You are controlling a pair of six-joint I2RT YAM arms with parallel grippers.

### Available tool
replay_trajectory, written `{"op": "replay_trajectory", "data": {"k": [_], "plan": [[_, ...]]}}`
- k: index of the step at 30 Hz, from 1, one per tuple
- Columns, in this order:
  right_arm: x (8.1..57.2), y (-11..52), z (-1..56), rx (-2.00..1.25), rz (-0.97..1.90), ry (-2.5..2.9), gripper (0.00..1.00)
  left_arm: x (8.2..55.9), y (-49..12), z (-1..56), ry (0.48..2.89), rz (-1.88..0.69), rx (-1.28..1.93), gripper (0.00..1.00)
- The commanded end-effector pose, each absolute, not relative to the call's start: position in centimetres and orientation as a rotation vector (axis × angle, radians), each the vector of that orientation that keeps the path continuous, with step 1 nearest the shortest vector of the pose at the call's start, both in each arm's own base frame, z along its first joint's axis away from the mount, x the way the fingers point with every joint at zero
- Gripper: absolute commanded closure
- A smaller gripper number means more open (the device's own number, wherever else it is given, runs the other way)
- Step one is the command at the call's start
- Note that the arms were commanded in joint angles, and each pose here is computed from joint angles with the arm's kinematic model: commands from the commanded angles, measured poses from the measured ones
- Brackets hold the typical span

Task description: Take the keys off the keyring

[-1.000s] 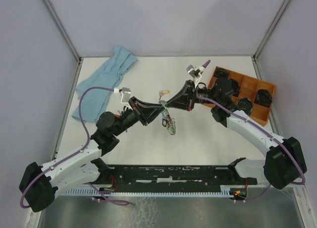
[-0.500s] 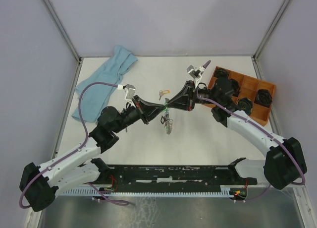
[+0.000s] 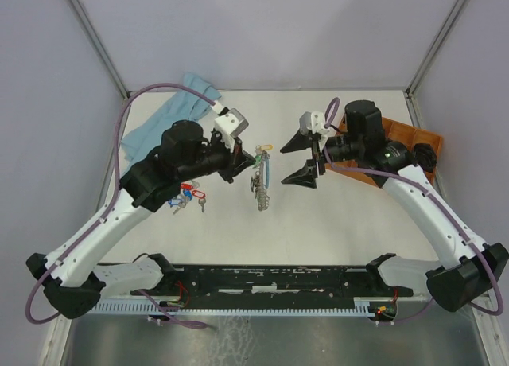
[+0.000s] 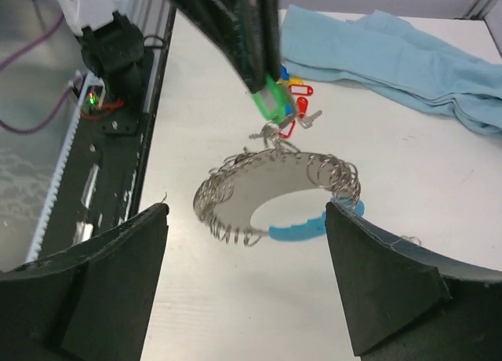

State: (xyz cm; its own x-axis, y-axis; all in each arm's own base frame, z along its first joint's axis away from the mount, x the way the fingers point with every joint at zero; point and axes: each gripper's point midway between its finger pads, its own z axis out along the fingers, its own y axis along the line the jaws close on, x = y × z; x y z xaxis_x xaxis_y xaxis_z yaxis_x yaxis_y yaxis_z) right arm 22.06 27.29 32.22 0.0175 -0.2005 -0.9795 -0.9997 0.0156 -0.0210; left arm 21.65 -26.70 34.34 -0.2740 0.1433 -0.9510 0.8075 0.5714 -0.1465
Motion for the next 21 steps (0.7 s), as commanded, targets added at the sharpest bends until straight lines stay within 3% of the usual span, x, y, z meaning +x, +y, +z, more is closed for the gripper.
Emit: {"op": "replay_trajectory", "data": {"k": [1, 10, 21], "plan": [[21.0, 25.6, 30.9, -1.579, 0.884, 1.182, 0.11, 21.7, -24.8, 31.5, 1.864, -0.496, 1.113, 0.97], [20.6, 27.9, 31.9, -1.491, 1.100, 1.090, 0.12, 21.8, -28.0, 32.5, 1.735, -0.393, 1.506, 0.97], [21.2, 29.4, 32.3, -1.273, 1.270, 1.148, 0.26, 20.6, -30.3, 33.9, 1.622, -0.496, 1.578, 0.97]]}}
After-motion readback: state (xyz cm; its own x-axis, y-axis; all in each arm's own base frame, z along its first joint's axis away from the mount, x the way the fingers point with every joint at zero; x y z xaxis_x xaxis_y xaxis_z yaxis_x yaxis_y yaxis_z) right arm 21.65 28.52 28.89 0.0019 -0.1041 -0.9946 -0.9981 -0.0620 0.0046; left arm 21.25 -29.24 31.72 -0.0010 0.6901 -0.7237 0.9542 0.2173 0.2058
